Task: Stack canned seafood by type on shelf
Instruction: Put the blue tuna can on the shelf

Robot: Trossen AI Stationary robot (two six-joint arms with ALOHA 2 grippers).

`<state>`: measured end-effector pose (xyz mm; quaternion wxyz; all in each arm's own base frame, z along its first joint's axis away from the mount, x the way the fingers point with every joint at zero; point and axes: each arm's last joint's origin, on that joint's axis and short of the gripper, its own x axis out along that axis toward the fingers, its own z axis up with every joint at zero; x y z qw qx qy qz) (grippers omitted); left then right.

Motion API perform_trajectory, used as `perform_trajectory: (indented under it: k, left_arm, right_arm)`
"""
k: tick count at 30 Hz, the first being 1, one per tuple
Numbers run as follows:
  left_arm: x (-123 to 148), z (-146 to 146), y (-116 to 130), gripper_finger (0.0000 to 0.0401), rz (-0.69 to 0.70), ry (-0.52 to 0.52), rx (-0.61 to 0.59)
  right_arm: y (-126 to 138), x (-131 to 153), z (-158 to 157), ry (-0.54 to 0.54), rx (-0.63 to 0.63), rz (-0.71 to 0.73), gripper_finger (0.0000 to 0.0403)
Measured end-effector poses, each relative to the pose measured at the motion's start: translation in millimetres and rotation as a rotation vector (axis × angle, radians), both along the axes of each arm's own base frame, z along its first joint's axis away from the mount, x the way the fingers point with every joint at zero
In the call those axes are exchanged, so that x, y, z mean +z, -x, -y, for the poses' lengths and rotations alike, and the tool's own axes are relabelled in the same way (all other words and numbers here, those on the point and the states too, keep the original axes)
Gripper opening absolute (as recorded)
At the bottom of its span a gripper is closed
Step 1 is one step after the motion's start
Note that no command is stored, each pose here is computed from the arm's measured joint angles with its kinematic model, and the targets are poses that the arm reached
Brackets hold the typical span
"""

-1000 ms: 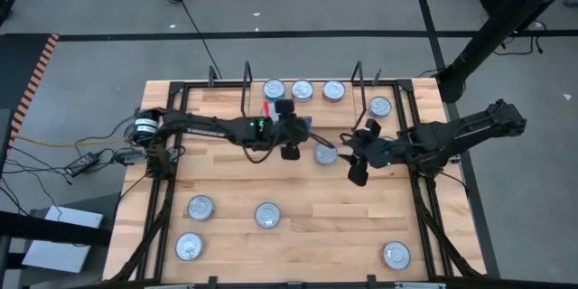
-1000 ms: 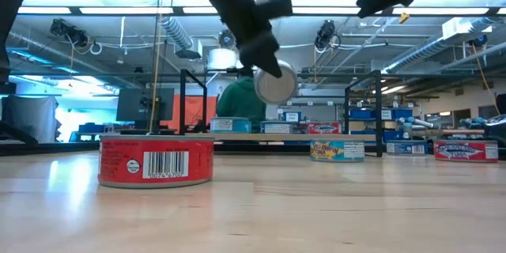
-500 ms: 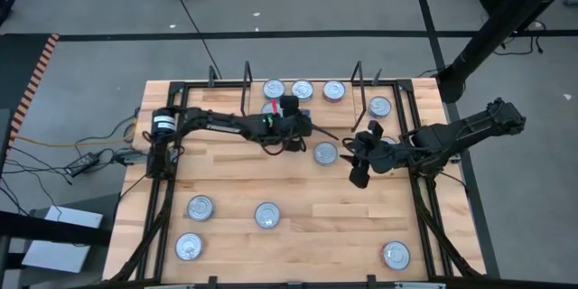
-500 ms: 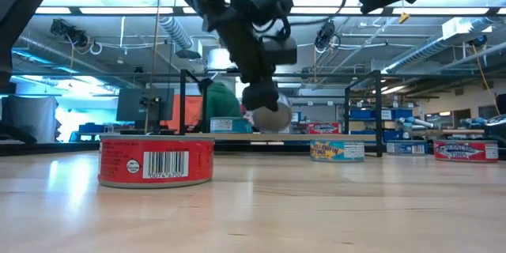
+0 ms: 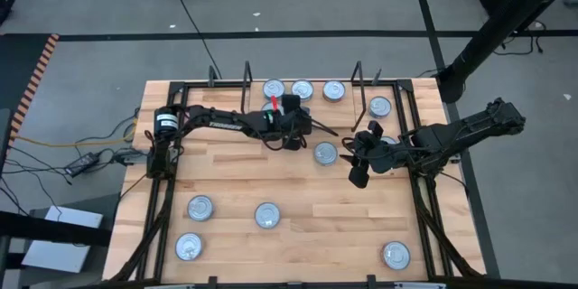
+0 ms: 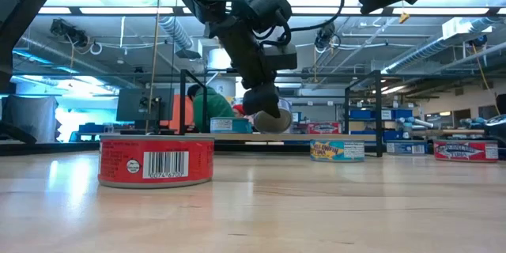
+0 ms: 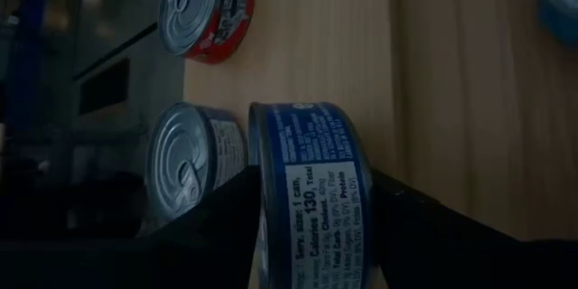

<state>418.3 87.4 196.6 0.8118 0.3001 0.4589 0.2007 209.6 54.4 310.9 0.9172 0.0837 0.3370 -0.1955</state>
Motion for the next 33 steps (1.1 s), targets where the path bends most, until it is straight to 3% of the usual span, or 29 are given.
perform_trajectory:
  k: [19, 25, 29, 33]
  left_arm:
    - [2.3, -13.4, -2.0, 0.0192, 0.114, 0.133, -0.022]
    - [5.5, -12.7, -1.4, 0.0191, 0.090, 0.161, -0.005]
    - [19.0, -14.7, -3.5, 0.0149, 0.143, 0.310, 0.028]
    - [27.2, -24.4, -5.5, 0.0053, 0.270, 0.496, 0.080]
  right_arm:
    - [-2.5, 2.0, -0.5, -0.018, -0.007, 0.035, 0.0163]
    - [-2.7, 2.1, -0.8, -0.025, -0.002, 0.036, 0.0161]
    - [-2.8, 1.5, -2.0, -0.056, 0.027, 0.025, 0.0160]
    - [-2.8, 1.4, -2.3, -0.083, 0.019, 0.029, 0.0148]
